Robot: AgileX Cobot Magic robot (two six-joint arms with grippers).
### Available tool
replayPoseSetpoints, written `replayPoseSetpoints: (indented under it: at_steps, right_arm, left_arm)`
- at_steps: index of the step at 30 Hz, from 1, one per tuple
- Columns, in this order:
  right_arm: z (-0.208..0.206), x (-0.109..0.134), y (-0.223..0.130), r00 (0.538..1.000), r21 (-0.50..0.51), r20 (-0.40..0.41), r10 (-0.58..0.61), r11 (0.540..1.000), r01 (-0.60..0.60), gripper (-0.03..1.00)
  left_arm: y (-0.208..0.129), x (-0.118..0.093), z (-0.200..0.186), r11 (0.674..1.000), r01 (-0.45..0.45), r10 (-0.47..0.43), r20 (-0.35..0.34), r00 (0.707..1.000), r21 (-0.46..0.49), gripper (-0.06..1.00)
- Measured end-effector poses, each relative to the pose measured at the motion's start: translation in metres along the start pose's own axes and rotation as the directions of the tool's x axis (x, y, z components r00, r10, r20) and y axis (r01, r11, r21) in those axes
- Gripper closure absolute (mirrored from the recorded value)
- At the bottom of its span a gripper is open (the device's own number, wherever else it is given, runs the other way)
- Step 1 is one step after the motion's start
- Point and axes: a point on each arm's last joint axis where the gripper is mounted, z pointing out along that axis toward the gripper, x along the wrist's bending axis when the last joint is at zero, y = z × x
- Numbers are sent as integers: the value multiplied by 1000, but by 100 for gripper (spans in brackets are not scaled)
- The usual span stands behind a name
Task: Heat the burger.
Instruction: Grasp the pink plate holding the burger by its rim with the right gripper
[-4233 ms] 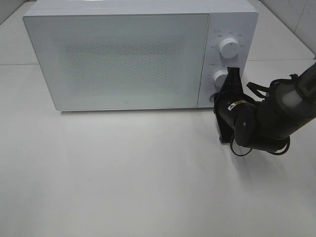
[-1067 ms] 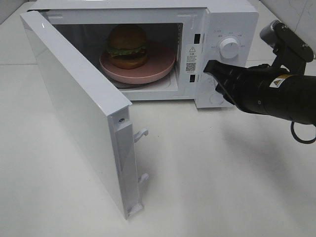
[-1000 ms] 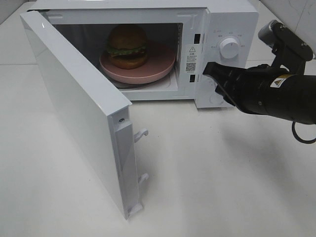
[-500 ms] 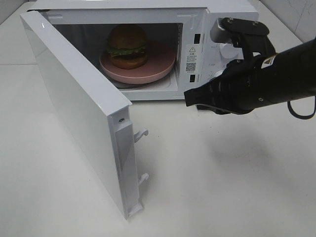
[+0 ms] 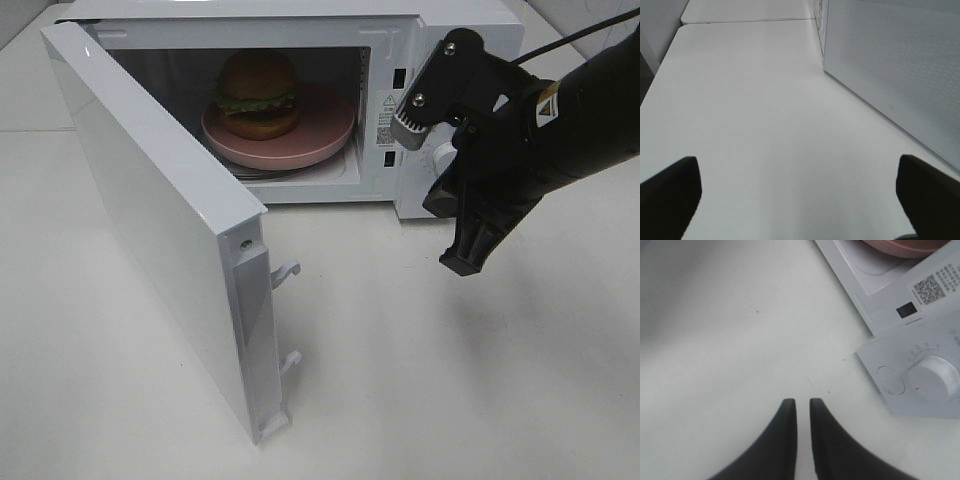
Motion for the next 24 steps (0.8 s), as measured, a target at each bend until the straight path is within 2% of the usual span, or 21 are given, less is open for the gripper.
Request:
replayPoseSetpoints:
  at_steps: [2, 3, 5, 7, 8, 11, 13, 17, 19, 20, 21, 22, 23, 24]
  right_arm:
    - [0, -1, -1, 993, 12, 15, -119, 993, 119, 84]
    - [0, -1, -1, 993, 12, 15, -119, 993, 119, 84]
    - [0, -2, -2, 977, 25, 20, -213, 977, 212, 83]
    - [0, -2, -3, 970, 34, 17, -241, 970, 241, 83]
    - [-1, -4, -3, 945, 55, 11, -328, 943, 327, 83]
    - [-2, -5, -2, 931, 65, 8, -366, 929, 365, 83]
    - [-6, -9, 1, 862, 96, -9, -507, 857, 506, 82]
    - [-9, -15, 8, 844, 86, 15, -536, 842, 533, 80]
    - [-12, -19, 15, 839, 76, 40, -543, 839, 539, 73]
    - [-12, -19, 15, 839, 76, 40, -543, 839, 539, 73]
    - [-12, -20, 16, 838, 74, 45, -544, 838, 541, 69]
    - [-13, -21, 18, 837, 70, 53, -545, 838, 541, 58]
    - [-13, -21, 18, 837, 70, 53, -545, 838, 541, 58]
    - [-13, -22, 19, 837, 69, 55, -545, 838, 541, 52]
  left_arm:
    - [0, 0, 0, 1000, 0, 0, 0, 1000, 0, -3]
    - [0, 0, 0, 1000, 0, 0, 0, 1000, 0, -3]
    - [0, 0, 0, 1000, 0, 0, 0, 1000, 0, -3]
    - [0, 0, 0, 1000, 0, 0, 0, 1000, 0, -3]
    - [0, 0, 0, 1000, 0, 0, 0, 1000, 0, -3]
    - [0, 0, 0, 1000, 0, 0, 0, 1000, 0, -3]
    - [0, 0, 0, 1000, 0, 0, 0, 1000, 0, -3]
    - [0, 0, 0, 1000, 0, 0, 0, 1000, 0, -3]
    - [0, 0, 0, 1000, 0, 0, 0, 1000, 0, -3]
    - [0, 0, 0, 1000, 0, 0, 0, 1000, 0, -3]
    - [0, 0, 0, 1000, 0, 0, 0, 1000, 0, -3]
    - [0, 0, 0, 1000, 0, 0, 0, 1000, 0, -3]
    - [0, 0, 0, 1000, 0, 0, 0, 1000, 0, -3]
    - [0, 0, 0, 1000, 0, 0, 0, 1000, 0, -3]
